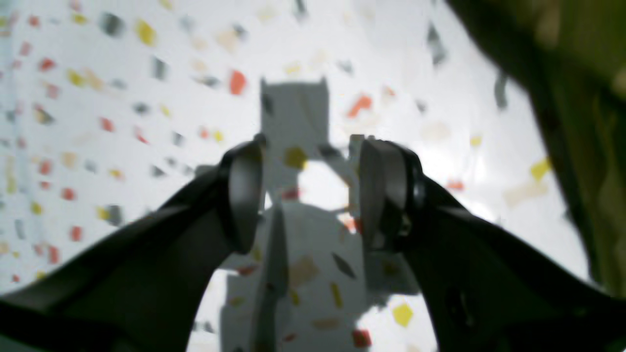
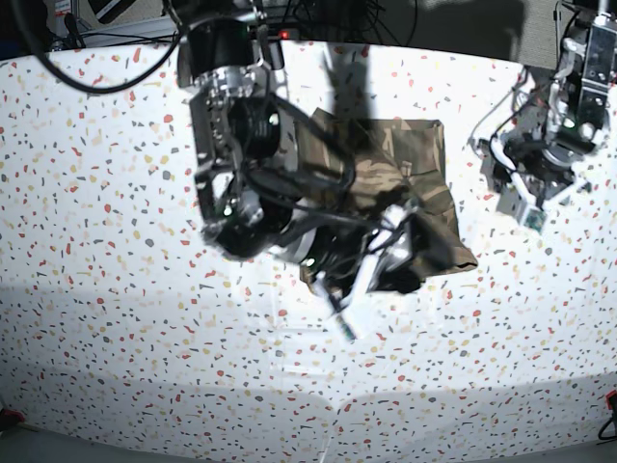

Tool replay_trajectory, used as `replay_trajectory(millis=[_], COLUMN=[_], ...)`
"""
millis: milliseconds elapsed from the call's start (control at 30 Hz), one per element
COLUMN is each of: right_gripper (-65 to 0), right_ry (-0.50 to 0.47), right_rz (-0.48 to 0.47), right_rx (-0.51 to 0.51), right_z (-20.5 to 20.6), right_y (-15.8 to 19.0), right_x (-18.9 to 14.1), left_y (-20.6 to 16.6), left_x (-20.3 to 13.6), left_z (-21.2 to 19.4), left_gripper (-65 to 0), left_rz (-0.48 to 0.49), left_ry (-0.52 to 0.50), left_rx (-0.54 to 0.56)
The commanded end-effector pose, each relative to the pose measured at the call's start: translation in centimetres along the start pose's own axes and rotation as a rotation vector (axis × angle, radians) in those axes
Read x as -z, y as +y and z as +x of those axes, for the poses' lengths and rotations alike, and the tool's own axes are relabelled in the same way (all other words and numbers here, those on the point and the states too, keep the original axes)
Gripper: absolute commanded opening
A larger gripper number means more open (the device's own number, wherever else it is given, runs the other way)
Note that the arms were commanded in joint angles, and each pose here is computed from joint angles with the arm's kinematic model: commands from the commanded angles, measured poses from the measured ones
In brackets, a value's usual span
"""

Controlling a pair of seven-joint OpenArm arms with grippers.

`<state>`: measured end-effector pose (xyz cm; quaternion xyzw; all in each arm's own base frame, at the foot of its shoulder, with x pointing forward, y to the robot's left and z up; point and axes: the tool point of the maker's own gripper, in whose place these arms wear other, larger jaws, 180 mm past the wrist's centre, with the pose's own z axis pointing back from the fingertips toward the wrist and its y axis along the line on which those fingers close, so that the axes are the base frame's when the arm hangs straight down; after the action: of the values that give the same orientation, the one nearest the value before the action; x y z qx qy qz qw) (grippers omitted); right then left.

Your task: Fold the T-shirt properly

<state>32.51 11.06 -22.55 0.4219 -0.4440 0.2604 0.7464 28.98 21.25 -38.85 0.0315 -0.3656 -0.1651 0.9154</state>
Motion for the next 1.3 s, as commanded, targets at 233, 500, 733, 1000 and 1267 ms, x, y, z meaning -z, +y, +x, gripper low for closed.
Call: replay_trajectory(millis=[233,500,733,1000,1267], right_gripper=[-32.0,-32.0,-32.0,-32.0,-32.0], right_ry=[0.088,0.186,0.262,0.358,0.381], right_rz=[-0.16,-0.332,-0.199,0.033,0.375], right_rx=[-0.068,-0.037,0.126,0.12,0.095], right_z=[-0.6,-3.1,-6.9,-8.8,-8.7], right_y=[-4.0,-8.1,-6.4,0.1,8.8], right_x=[-1.7,-3.6,-0.6,2.5,3.5], left_y=[0.5,0.5,0.5,0.5,0.9], left_x=[-1.5,-1.5,-1.4,-1.5,-1.5], left_z=[3.7,3.7,3.7,3.8,3.7], left_gripper=[-33.9,-33.9,-33.9,-33.9,-33.9], left_rz=[0.018,0.017,0.017,0.017,0.043], left_ry=[-0.11,-0.111,-0.11,-0.113,-0.107], left_rx=[0.03,0.029,0.029,0.029,0.057])
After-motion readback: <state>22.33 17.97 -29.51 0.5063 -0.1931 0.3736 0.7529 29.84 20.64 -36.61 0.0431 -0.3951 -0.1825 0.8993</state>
